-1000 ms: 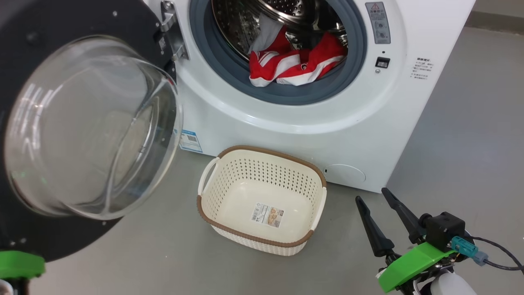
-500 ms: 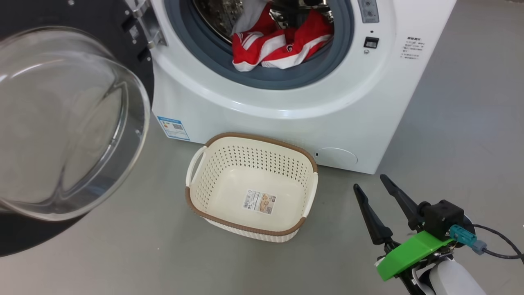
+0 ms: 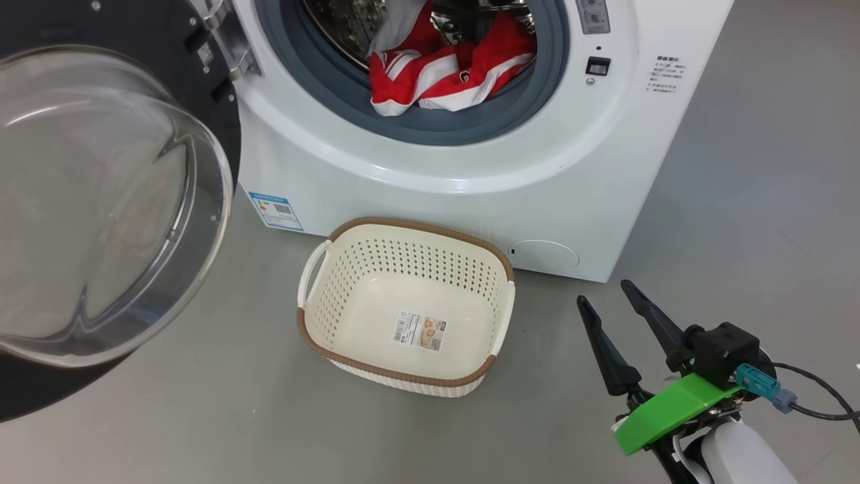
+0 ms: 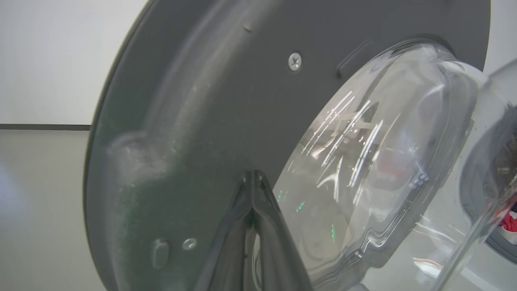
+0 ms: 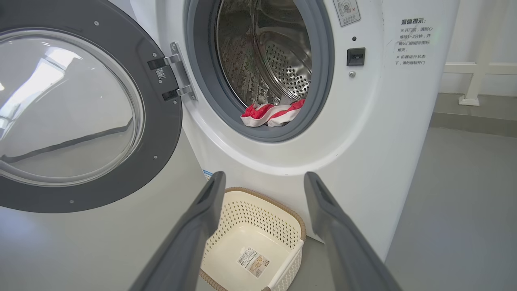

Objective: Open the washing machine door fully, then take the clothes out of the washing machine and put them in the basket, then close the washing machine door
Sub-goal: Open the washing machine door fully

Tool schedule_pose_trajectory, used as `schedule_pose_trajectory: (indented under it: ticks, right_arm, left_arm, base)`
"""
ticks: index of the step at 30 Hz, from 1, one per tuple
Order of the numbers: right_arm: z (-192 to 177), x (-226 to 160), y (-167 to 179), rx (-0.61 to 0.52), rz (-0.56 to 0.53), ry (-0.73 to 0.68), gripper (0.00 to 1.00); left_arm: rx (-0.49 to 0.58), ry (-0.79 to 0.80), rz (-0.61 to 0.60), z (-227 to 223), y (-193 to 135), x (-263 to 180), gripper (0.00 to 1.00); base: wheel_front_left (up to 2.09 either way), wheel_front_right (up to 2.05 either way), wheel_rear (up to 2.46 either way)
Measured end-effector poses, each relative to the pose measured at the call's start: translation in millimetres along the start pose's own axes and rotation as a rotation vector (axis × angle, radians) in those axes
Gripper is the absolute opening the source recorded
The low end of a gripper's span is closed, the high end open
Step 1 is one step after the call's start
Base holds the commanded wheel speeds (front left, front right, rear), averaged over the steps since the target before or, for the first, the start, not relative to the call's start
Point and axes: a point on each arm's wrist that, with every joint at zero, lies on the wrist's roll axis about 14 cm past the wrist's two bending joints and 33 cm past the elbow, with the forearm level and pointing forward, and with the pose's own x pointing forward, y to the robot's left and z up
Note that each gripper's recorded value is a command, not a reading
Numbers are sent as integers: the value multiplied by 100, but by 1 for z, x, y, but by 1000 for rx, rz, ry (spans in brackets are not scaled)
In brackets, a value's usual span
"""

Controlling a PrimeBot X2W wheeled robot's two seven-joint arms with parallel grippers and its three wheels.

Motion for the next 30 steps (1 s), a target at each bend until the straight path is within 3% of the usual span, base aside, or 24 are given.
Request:
schedule_pose_trajectory:
  ticks: [5,13,14,17,30]
  right_arm:
    - [4,0,4,-1,6,-10,100]
    - [10,0,9,-11,19,-21,100]
    - [11,0,10,-14,21,-23,100]
    - [14,1,11,-16,23,-29,100]
    - [25,-10,-4,-28,-28,-56,100]
  left_arm:
    - [-13,-2,-13,0,-4,-5,1]
    - [-32,42,-55,-23,-12,-34,43]
    - [-39,44,-62,-25,-15,-38,49]
    - [-59,54,-87,-32,-24,-52,99]
    - [-77,71,-301,-43,-92,-87,100]
  base:
    - [0,0,0]
    - [0,0,0]
    - [0,0,0]
    - [0,0,0]
    - [0,0,0]
